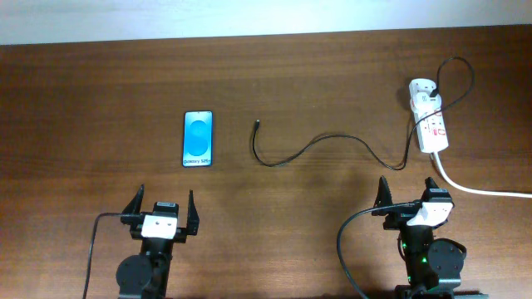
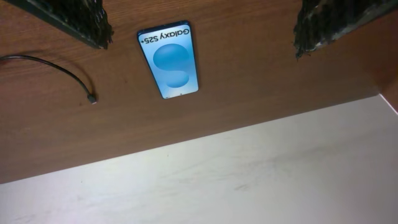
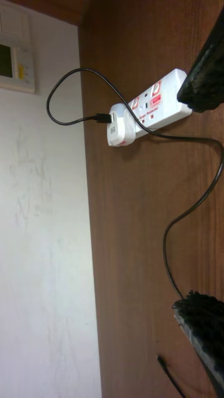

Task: Plug charger to phone and switch on socket

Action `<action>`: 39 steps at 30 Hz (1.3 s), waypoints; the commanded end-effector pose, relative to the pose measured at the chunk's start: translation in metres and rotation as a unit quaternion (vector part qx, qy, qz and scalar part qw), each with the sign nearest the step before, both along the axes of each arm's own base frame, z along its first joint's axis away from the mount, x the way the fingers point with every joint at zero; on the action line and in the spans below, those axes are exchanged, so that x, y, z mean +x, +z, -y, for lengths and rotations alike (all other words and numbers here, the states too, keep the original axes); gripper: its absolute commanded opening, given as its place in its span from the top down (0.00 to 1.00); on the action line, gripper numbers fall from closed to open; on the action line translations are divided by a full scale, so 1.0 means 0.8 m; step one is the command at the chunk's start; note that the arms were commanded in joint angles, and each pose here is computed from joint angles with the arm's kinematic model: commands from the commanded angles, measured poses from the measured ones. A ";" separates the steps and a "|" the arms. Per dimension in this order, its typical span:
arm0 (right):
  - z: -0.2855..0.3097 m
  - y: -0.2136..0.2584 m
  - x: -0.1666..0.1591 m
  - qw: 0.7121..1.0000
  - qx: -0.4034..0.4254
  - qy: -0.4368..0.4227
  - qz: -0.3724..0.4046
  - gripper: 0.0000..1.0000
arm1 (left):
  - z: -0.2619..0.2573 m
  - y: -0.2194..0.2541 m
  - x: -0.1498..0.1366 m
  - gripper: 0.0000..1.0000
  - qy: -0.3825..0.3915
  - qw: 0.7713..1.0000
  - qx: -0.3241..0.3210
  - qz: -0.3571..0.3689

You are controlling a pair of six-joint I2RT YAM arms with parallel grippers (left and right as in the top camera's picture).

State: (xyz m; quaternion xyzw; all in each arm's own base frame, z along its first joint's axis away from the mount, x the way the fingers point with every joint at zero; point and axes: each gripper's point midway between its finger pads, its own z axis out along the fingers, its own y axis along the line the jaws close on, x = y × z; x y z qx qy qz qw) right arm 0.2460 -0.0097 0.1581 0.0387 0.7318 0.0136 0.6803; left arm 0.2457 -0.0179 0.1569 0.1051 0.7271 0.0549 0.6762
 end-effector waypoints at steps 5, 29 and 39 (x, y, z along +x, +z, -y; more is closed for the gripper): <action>-0.001 -0.003 0.000 1.000 0.000 0.000 -0.001 0.02 | -0.002 0.000 0.000 0.01 0.003 1.000 0.008 0.001; -0.001 -0.003 0.000 1.000 0.000 0.000 -0.001 0.02 | -0.002 0.033 0.000 0.01 0.004 0.998 0.002 0.055; -0.001 -0.003 0.000 1.000 0.000 0.000 -0.001 0.02 | 0.022 0.129 0.027 0.01 -0.044 0.997 -0.043 0.040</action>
